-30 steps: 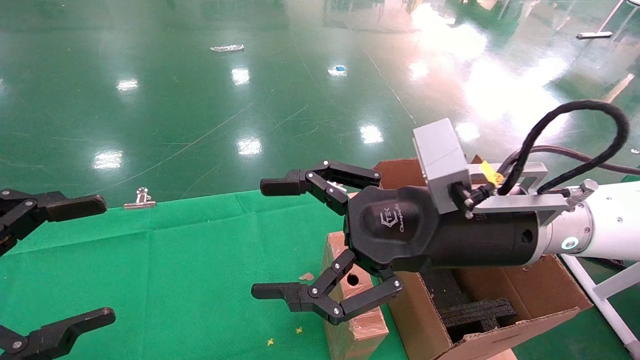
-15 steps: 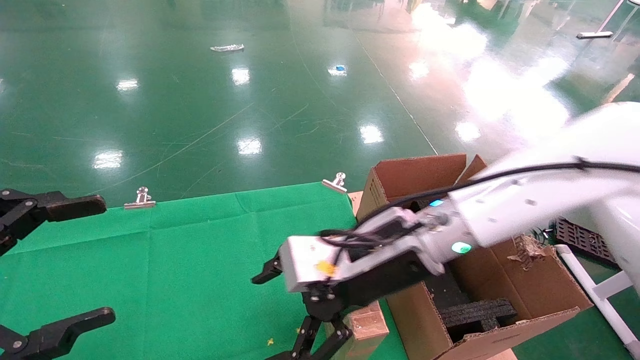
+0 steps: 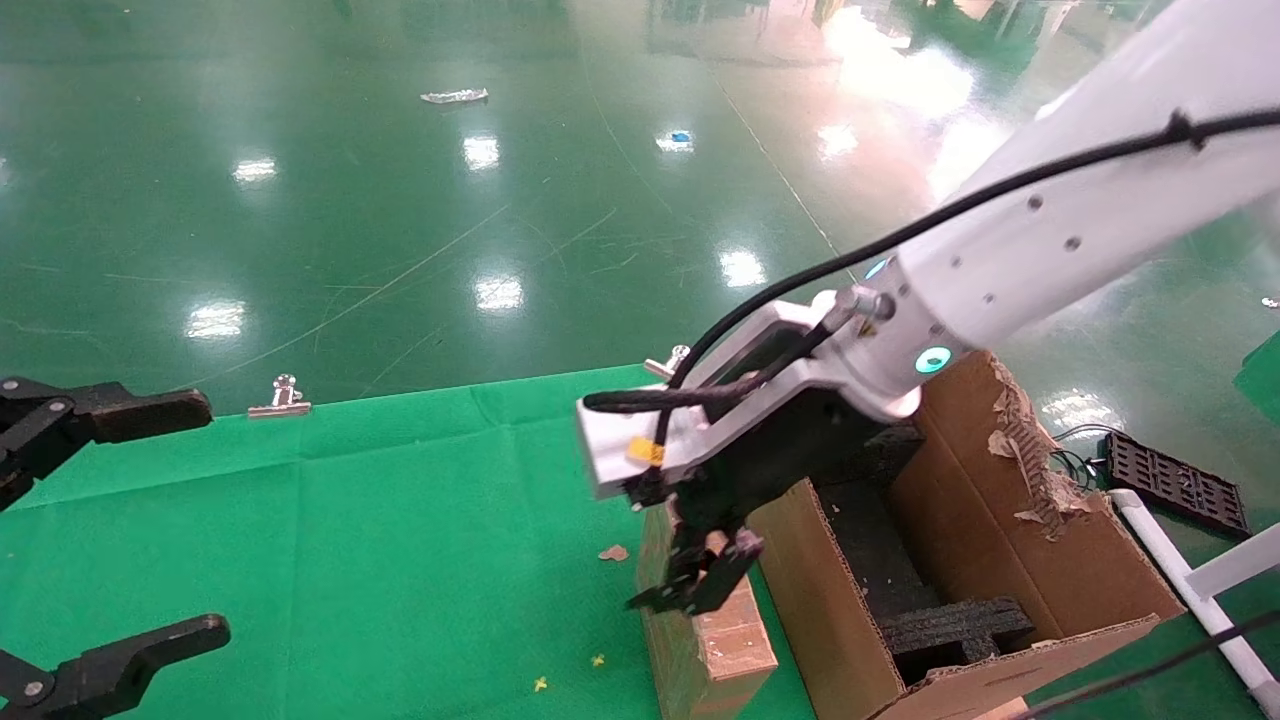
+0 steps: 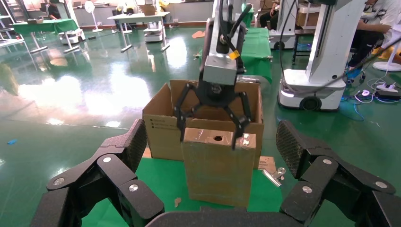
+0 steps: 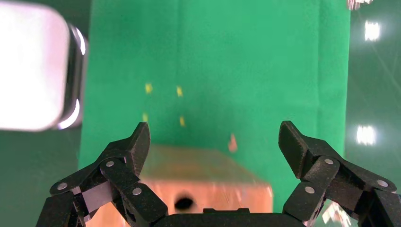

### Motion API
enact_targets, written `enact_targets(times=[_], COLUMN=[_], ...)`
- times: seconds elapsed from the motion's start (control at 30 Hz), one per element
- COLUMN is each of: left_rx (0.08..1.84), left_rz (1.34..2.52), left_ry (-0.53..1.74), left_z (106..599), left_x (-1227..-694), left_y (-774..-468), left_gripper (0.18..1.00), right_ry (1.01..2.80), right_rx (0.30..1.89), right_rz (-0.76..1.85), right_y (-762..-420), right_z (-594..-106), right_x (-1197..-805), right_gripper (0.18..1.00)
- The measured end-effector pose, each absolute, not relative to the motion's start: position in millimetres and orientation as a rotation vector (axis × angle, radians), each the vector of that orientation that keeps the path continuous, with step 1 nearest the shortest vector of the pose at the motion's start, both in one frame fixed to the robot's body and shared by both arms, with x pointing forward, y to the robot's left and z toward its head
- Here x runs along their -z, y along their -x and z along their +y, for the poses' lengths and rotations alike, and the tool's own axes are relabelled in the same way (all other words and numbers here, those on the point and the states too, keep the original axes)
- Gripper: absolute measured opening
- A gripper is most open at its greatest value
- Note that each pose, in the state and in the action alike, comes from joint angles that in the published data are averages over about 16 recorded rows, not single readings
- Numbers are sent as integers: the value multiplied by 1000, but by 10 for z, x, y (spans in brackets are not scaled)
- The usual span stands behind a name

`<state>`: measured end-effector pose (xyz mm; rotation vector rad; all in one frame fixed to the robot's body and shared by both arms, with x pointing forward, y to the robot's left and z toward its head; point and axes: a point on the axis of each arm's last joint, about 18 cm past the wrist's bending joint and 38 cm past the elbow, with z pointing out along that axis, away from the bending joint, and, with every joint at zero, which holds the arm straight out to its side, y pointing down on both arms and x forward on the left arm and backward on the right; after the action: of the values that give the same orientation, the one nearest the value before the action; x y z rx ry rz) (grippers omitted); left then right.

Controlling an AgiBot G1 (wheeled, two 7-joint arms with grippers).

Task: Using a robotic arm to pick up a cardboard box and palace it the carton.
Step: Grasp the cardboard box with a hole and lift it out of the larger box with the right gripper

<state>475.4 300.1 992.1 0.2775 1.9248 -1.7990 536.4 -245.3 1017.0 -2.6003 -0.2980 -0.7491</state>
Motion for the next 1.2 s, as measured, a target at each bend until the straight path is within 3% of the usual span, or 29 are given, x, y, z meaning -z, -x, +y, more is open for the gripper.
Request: enact_targets(times=[0.47,0.67,0.9,1.2], left_rx=[1799,1799,1799,1799], left_rz=[1925,1925,1925,1925], left_ry=[-278,-278,-278,-278], left_z=[3001,3001,3001,3001], left_x=[-9921,-9921,-9921,-9921], left_y=[-4754,-4754,-4754,-4754], left_gripper=[1001,1001,1001,1001], right_ry=[2905,2961,2856,2567], right_rx=[736,720,665,435], right_rz=[-181,24,491,1048], right_y=[-5358,-5362,-5380,-5481], right_z=[-2524,-2532,-2583,-2680], right_x=[-10199,-10210,-10233,-10111], right_gripper=[1000,1000,1000,1000])
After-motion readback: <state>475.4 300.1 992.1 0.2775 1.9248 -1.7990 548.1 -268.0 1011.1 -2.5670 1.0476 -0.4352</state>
